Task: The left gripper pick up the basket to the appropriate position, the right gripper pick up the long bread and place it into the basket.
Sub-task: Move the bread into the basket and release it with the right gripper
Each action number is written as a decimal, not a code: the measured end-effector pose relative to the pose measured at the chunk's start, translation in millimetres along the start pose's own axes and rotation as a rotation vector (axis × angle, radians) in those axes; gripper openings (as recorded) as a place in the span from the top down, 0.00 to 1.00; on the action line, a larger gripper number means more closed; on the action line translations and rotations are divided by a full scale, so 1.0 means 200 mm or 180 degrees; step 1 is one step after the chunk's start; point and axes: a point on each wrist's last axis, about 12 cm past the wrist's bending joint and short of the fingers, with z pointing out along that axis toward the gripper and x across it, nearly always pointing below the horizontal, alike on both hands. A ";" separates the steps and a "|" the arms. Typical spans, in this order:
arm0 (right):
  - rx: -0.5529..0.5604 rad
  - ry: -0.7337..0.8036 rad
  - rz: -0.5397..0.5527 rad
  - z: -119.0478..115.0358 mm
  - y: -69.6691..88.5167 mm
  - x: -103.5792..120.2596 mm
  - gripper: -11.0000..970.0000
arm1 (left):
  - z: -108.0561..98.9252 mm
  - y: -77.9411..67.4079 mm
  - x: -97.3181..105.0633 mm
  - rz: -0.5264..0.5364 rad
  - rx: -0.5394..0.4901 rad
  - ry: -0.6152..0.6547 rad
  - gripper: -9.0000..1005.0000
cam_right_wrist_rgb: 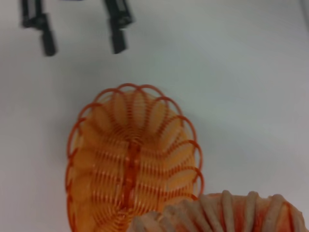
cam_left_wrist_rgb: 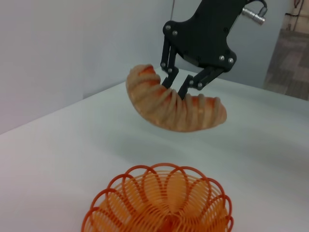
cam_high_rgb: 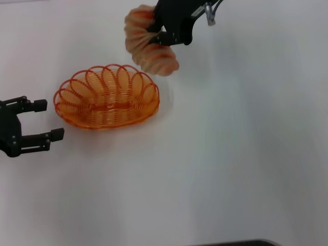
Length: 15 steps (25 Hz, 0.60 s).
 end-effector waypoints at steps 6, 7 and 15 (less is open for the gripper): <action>-0.0120 0.0017 -0.0621 0.04 0.01 -0.06 0.80 | -0.01 0.00 -0.01 -0.0002 0.0036 -0.0017 0.19; -0.0144 0.0008 -0.0726 0.04 0.01 -0.07 0.80 | -0.01 -0.01 -0.01 -0.0002 0.0042 -0.0018 0.19; -0.0352 -0.0038 -0.1464 0.12 0.05 -0.13 0.81 | -0.01 -0.01 -0.02 -0.0029 0.0098 -0.0059 0.19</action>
